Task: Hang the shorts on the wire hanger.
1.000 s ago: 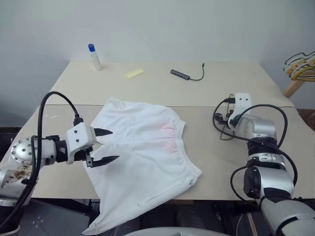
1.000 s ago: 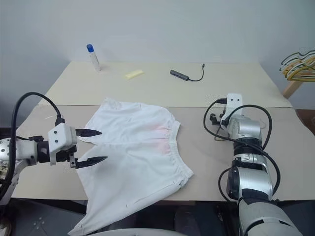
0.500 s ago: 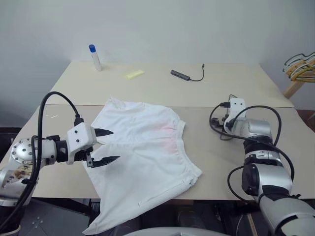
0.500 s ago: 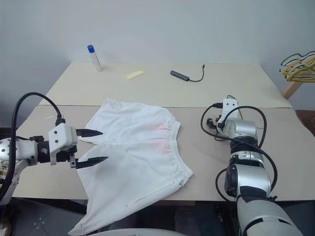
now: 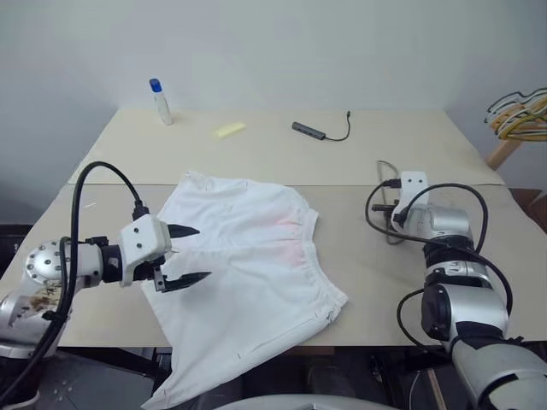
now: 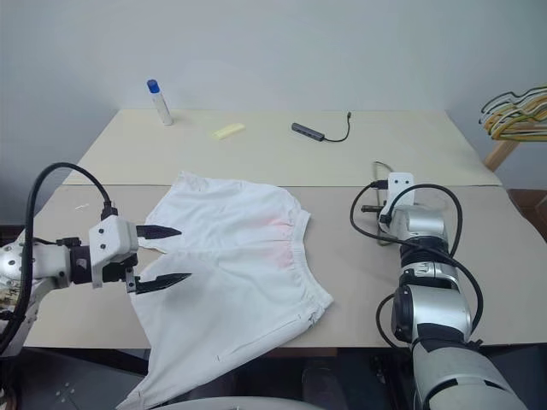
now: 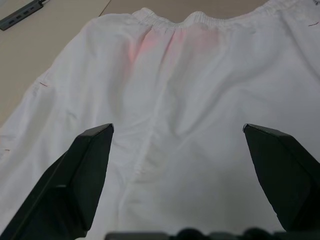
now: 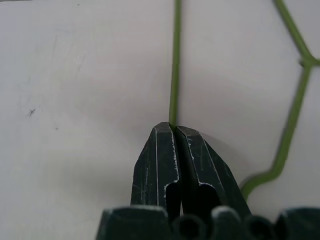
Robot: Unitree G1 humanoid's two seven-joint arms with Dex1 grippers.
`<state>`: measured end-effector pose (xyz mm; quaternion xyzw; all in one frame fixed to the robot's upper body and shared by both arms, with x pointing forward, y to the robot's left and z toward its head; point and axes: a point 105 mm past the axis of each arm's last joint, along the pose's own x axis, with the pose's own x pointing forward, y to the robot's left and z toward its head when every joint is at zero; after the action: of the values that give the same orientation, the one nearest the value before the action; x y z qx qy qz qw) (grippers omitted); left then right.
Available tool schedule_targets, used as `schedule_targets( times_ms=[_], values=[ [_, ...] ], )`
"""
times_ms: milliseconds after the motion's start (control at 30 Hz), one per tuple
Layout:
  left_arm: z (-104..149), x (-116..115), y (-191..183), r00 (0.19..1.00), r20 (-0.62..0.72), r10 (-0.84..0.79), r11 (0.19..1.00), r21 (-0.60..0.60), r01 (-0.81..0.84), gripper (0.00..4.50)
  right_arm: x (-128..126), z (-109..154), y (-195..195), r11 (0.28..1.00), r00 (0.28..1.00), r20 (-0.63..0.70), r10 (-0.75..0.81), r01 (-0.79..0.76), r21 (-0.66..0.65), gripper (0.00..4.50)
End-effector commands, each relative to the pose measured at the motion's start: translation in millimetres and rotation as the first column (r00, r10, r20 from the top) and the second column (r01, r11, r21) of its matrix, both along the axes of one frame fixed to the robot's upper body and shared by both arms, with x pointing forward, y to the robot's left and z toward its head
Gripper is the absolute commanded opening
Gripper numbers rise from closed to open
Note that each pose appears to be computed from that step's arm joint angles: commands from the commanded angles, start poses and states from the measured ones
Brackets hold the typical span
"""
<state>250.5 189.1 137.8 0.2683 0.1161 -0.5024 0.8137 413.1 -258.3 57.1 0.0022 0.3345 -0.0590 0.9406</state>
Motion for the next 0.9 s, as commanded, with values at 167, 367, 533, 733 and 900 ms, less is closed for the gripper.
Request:
schedule_targets(
  times_ms=[167, 367, 533, 733, 900],
  values=[
    [19.5, 23.9, -7.8, 0.991, 0.085, 0.103, 0.99, -0.1, -0.095, 4.5, 3.7, 26.3, 8.6, 0.986, 0.982, 0.153, 0.109, -0.088, -0.142, 0.03],
    [30.4, 43.9, -38.6, 0.972, -0.13, 0.194, 0.863, -0.449, -0.232, 4.5, -10.1, 82.3, 58.2, 0.923, 0.836, 0.395, 0.381, -0.37, -0.108, 0.03],
    [43.0, 57.3, -73.8, 0.918, -0.377, 0.119, 0.611, -0.701, -0.367, 4.5, -40.5, 116.5, 106.5, 0.762, 0.573, 0.522, 0.632, -0.582, -0.284, 0.03],
    [79.7, 74.0, -88.0, 0.875, -0.484, 0.015, 0.236, -0.848, -0.474, 4.5, -81.1, 142.8, 157.6, 0.586, 0.255, 0.594, 0.763, -0.662, -0.468, 0.03],
    [87.3, 79.2, -86.0, 0.861, -0.509, 0.018, 0.171, -0.847, -0.504, 4.5, -99.0, 145.3, 180.7, 0.502, 0.137, 0.588, 0.797, -0.691, -0.52, 0.03]
  ],
)
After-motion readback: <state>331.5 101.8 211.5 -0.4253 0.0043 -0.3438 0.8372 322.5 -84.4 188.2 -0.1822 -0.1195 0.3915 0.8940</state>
